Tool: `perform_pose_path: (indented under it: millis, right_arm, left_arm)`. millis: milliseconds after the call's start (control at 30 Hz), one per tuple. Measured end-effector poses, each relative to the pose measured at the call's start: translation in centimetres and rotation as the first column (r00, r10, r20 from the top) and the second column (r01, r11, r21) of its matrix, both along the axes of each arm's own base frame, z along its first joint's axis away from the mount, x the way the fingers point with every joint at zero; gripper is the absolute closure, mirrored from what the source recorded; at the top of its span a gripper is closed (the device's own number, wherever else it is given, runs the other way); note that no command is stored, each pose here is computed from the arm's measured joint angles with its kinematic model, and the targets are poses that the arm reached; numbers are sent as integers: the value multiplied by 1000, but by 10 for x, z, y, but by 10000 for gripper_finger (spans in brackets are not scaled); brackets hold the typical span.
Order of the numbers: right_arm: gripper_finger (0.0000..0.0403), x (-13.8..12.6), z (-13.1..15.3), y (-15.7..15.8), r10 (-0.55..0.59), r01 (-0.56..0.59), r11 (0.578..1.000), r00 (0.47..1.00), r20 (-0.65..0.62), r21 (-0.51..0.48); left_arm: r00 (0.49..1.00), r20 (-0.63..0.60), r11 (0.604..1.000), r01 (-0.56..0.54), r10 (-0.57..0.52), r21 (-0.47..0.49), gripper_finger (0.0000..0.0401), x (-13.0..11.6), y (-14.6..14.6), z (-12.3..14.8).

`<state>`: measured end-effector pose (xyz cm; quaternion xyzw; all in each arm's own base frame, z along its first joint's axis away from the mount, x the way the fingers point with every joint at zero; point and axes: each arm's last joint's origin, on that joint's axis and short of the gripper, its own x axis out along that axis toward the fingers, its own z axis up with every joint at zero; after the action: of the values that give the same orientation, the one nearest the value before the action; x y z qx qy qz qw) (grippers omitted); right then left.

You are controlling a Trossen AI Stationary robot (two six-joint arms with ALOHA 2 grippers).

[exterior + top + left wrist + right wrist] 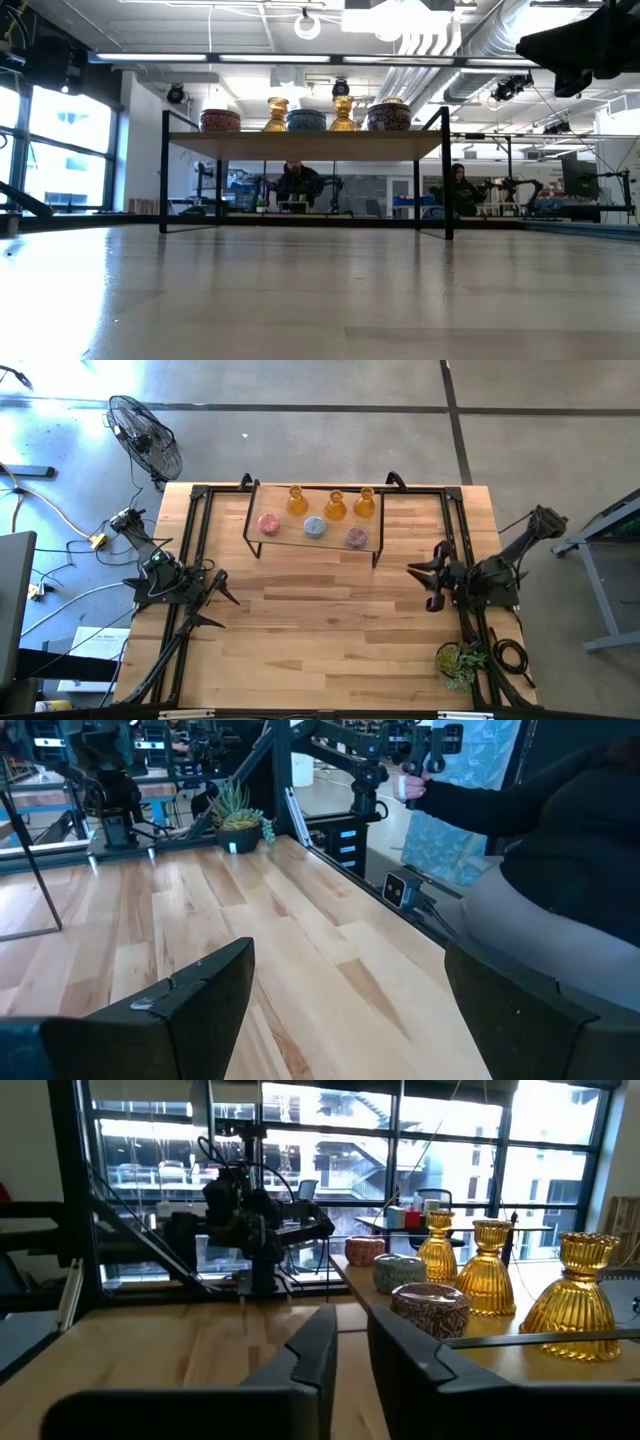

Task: Pick & Place candle stick holders
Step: Return to Home Position

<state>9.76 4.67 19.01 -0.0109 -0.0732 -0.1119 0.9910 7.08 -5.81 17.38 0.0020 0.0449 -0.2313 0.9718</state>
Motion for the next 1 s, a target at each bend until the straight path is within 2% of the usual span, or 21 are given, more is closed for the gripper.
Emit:
perform_pose_path:
  millis: [200, 533, 833, 1000]
  right_arm:
    - [398, -5, -2, -4, 4, -4, 1000, 1000, -13, 6]
    - [400, -12, -2, -8, 73, -74, 997, 997, 11, 24]
    - [402, -10, -14, -14, 89, -83, 991, 994, -59, 106]
    - [402, -7, -14, -19, 120, -114, 988, 991, -54, 103]
  left_arm:
    - [1000, 8, 1000, -13, 13, 15, 80, 0, 0, 0]
    - [1000, 8, 1000, -18, 18, 15, 80, 0, 0, 0]
    - [998, 23, 998, -55, 54, 36, 80, 1, 1, 0]
    - [998, 25, 997, -61, 60, 39, 80, 1, 2, 0]
